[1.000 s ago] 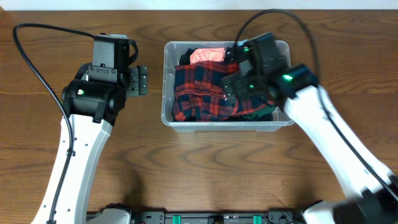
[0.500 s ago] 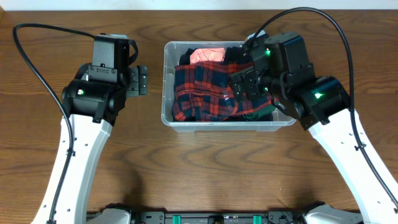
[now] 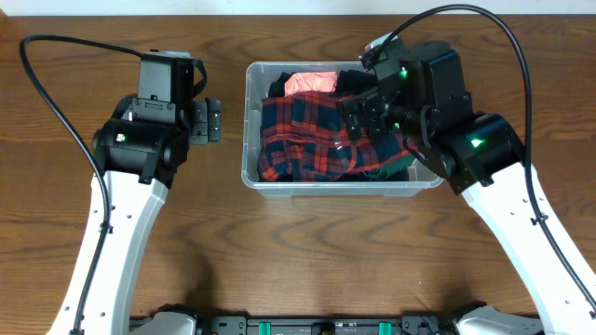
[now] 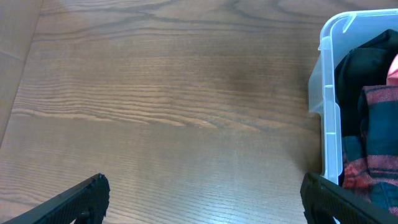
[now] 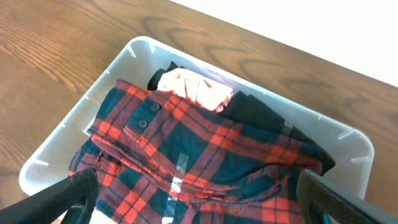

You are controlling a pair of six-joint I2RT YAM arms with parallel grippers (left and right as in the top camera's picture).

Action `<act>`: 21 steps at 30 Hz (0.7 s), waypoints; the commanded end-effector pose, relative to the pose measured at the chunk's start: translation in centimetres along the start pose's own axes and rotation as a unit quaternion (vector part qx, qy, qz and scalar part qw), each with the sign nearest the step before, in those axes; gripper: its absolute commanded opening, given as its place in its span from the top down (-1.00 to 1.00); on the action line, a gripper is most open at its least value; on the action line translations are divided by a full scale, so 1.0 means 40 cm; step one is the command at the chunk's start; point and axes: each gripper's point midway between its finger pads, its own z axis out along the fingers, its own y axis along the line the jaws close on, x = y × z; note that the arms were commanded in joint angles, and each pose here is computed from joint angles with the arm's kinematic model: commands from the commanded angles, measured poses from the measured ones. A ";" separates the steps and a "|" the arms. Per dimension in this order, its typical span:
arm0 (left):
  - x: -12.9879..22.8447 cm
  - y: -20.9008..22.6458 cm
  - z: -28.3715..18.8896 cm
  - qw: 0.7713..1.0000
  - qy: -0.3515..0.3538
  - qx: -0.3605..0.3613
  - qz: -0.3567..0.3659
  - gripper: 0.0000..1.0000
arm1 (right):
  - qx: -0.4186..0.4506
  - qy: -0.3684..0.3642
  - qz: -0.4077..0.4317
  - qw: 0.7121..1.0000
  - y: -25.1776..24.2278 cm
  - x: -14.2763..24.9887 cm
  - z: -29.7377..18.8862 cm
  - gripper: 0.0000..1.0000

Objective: Pack container

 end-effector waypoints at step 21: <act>-0.012 0.012 -0.010 1.000 -0.007 -0.007 0.001 -0.96 | 0.035 -0.140 -0.073 0.987 -0.004 0.047 -0.306 -0.98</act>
